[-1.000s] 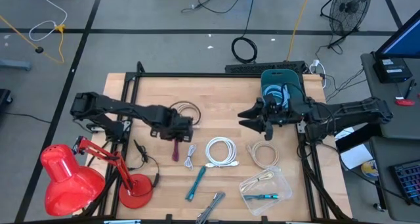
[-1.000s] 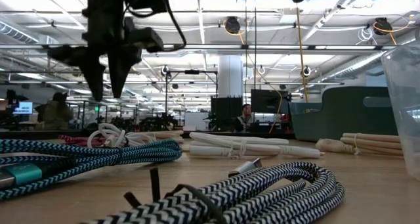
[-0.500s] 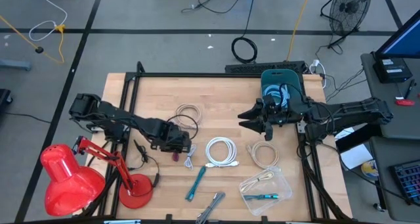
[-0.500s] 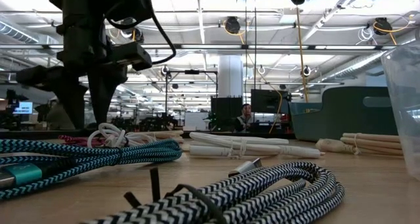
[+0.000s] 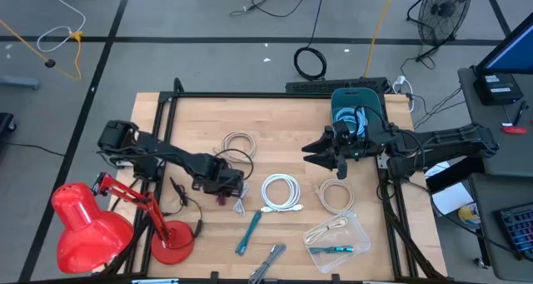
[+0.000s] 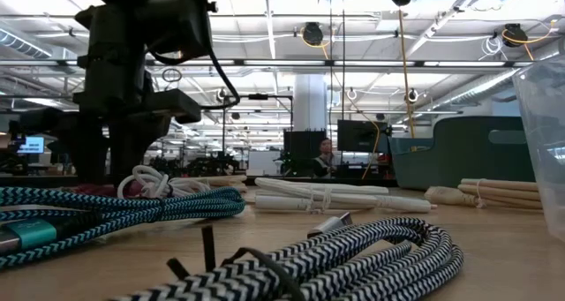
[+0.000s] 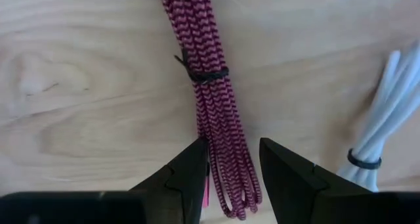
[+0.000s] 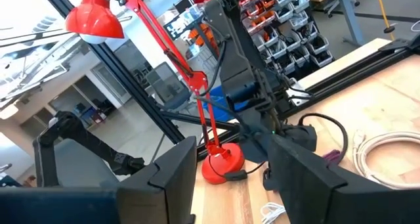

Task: Pick & Place USB Port
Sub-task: Put the red charger cable into the transparent bin

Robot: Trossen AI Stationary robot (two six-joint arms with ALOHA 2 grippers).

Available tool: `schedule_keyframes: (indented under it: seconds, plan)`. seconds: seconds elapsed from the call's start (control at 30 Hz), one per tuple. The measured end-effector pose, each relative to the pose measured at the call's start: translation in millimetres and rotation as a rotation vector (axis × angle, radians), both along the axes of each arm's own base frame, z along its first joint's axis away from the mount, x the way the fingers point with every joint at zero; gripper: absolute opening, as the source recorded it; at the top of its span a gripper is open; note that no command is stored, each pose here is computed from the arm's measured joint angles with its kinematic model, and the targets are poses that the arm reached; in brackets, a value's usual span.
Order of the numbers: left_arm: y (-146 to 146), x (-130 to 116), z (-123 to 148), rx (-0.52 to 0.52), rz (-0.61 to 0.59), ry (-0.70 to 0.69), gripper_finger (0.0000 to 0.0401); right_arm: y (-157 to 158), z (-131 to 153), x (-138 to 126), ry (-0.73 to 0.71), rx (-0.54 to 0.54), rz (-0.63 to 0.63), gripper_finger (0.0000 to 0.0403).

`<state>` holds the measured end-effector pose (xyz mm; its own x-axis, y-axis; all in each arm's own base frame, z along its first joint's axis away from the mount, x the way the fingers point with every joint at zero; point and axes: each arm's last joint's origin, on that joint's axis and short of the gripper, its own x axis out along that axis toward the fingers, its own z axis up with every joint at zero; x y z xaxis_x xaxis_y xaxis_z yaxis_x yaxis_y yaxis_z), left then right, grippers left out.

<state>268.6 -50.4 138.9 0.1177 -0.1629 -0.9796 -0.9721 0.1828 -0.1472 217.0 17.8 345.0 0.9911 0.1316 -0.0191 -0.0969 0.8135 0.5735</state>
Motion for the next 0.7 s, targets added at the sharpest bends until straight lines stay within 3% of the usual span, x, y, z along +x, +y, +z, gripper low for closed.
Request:
schedule_keyframes:
  seconds: [0.7]
  plan:
    - [14.3,2.1,-6.5,-0.007,0.016,0.028,0.0147,0.8,0.0,-0.1,0.000,0.001,0.027,0.0181]
